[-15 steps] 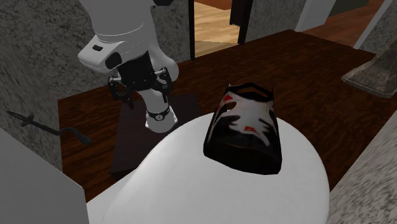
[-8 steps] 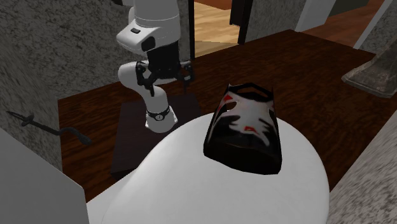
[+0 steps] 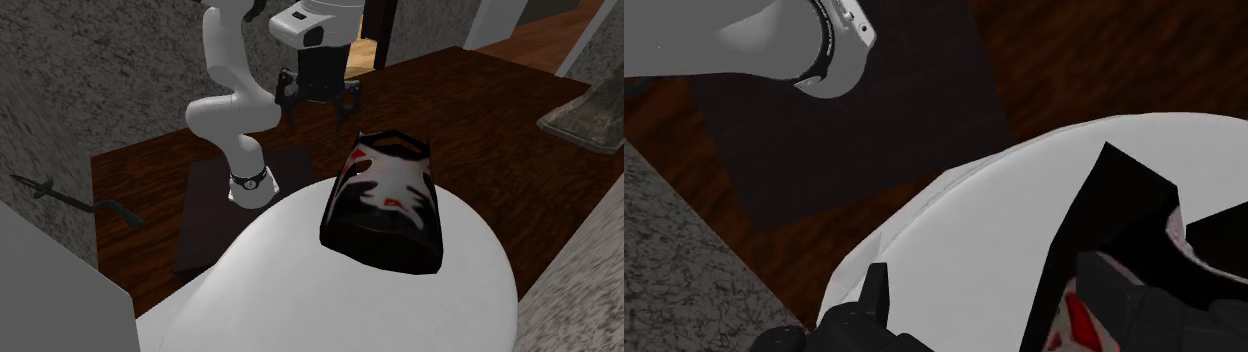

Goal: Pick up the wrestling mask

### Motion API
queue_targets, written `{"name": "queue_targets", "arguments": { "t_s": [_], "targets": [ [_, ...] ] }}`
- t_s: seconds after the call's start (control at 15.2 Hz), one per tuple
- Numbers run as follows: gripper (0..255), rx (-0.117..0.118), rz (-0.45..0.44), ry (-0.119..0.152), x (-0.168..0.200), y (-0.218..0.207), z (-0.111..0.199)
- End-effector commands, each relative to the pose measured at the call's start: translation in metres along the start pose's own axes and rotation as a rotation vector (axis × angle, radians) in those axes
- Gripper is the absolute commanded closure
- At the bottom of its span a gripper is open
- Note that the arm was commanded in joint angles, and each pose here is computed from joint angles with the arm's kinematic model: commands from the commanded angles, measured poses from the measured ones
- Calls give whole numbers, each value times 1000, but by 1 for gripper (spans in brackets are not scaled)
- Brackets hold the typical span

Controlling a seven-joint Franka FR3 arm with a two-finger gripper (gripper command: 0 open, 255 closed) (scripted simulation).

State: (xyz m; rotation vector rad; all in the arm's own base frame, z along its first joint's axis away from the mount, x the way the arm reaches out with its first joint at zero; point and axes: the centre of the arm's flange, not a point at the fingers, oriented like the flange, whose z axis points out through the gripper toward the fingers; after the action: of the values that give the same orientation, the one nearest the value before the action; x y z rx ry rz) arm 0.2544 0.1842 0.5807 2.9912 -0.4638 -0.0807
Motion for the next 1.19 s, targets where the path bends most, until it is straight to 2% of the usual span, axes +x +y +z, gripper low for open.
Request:
{"name": "queue_targets", "arguments": {
  "t_s": [0.0,0.33,0.86,0.99,1.06,1.12],
  "targets": [
    [0,-22,56,6,-10,-29,-1],
    [0,-78,183,21,-31,-101,-8],
    [0,-82,192,23,-31,-111,32],
    [0,-82,192,23,-31,-111,32],
    [255,-82,192,22,-32,-111,32],
    [255,-82,192,22,-31,-111,32]
  ]
}}
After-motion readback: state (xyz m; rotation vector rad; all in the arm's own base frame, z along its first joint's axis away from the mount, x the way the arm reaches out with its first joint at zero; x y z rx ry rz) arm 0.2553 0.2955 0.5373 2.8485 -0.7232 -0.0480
